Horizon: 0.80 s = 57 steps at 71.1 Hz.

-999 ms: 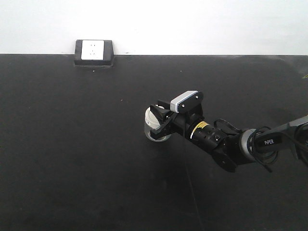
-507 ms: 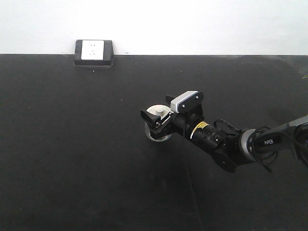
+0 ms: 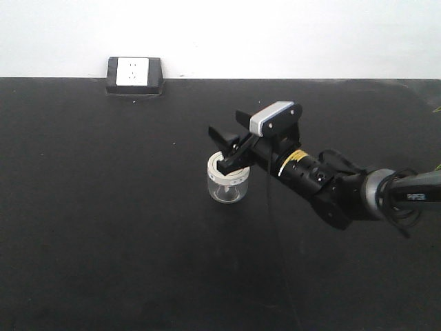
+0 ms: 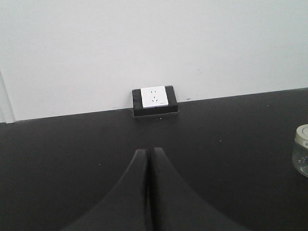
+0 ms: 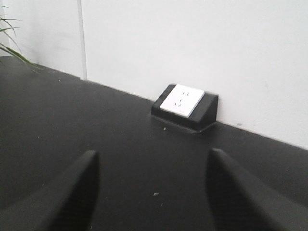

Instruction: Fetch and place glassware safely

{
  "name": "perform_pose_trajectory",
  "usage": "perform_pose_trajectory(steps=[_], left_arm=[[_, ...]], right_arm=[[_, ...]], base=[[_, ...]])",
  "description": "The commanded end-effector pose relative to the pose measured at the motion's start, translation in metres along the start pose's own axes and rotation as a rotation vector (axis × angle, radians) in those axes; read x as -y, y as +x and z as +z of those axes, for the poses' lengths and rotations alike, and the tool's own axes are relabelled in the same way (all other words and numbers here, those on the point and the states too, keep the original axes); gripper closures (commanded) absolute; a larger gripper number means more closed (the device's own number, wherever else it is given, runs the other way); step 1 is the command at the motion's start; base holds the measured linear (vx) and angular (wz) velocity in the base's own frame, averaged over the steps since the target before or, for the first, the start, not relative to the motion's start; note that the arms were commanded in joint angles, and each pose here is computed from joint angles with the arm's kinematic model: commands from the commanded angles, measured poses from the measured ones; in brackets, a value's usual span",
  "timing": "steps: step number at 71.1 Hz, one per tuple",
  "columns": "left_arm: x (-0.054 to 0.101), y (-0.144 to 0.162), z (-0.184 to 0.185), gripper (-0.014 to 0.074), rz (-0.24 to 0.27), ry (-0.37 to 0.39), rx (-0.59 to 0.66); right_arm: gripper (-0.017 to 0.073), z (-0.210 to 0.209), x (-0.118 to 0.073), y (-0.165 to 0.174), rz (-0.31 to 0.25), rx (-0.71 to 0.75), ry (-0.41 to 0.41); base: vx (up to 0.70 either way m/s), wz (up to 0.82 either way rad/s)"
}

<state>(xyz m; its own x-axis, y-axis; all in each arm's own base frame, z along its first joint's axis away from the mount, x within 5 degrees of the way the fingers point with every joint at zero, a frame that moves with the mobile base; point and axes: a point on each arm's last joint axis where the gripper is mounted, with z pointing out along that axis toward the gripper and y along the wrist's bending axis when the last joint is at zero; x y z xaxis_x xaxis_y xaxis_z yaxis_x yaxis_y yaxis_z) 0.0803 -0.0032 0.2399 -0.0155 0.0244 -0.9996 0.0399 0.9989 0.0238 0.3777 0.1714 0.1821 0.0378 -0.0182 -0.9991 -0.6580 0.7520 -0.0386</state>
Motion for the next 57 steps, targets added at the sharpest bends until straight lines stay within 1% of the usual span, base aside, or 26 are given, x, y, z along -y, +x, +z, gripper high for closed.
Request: perform_pose_trajectory(steps=[1,2,3,5,7,8,10,11,12,15,21,25,42,50,57], left_arm=[[0.0,-0.016,0.0,0.0601,-0.011,0.004,0.092],[0.0,-0.016,0.0,0.0601,-0.011,0.004,0.092],[0.0,-0.016,0.0,0.0601,-0.011,0.004,0.092],[0.0,-0.016,0.0,0.0601,-0.011,0.004,0.092],[0.0,-0.016,0.0,0.0601,-0.011,0.004,0.092],[0.0,-0.016,0.0,0.0601,-0.011,0.004,0.092],[0.0,-0.016,0.0,0.0601,-0.011,0.004,0.092],[0.0,-0.016,0.0,0.0601,-0.011,0.004,0.092],[0.0,-0.016,0.0,0.0601,-0.011,0.004,0.092],[0.0,-0.016,0.0,0.0601,-0.011,0.004,0.092],[0.0,-0.016,0.0,0.0601,-0.011,0.004,0.092],[0.0,-0.016,0.0,0.0601,-0.011,0.004,0.092],[0.0,-0.016,0.0,0.0601,-0.011,0.004,0.092],[0.0,-0.016,0.0,0.0601,-0.011,0.004,0.092],[0.0,-0.016,0.0,0.0601,-0.011,0.004,0.092]], right_arm=[[0.0263,-0.005,0.003,-0.053,-0.037,0.132,0.022],[0.0301,-0.006,0.003,-0.056,-0.04,0.131,0.024],[0.0314,-0.007,0.003,-0.058,-0.042,0.13,0.027],[0.0368,-0.009,0.003,-0.065,-0.049,0.132,0.032],[0.044,-0.011,0.003,-0.07,-0.051,0.128,0.038],[0.0454,-0.011,0.003,-0.071,-0.05,0.122,0.041],[0.0513,-0.013,0.003,-0.077,-0.051,0.119,0.047],[0.0557,-0.013,0.003,-0.078,-0.048,0.112,0.051],[0.057,-0.014,0.003,-0.08,-0.048,0.108,0.056],[0.0573,-0.017,0.004,-0.087,-0.023,0.097,0.073],[0.0569,-0.023,0.007,-0.095,0.047,0.048,0.125],[0.0568,-0.027,0.009,-0.102,0.067,0.021,0.157],[0.0567,-0.049,0.009,-0.136,0.057,-0.019,0.224],[0.0567,-0.066,0.021,-0.152,0.1,-0.012,0.293],[0.0567,-0.084,0.033,-0.165,0.098,-0.015,0.358]], base=[[0.0,0.0],[0.0,0.0],[0.0,0.0],[0.0,0.0],[0.0,0.0],[0.0,0.0],[0.0,0.0],[0.0,0.0],[0.0,0.0],[0.0,0.0],[0.0,0.0],[0.0,0.0],[0.0,0.0],[0.0,0.0],[0.0,0.0]])
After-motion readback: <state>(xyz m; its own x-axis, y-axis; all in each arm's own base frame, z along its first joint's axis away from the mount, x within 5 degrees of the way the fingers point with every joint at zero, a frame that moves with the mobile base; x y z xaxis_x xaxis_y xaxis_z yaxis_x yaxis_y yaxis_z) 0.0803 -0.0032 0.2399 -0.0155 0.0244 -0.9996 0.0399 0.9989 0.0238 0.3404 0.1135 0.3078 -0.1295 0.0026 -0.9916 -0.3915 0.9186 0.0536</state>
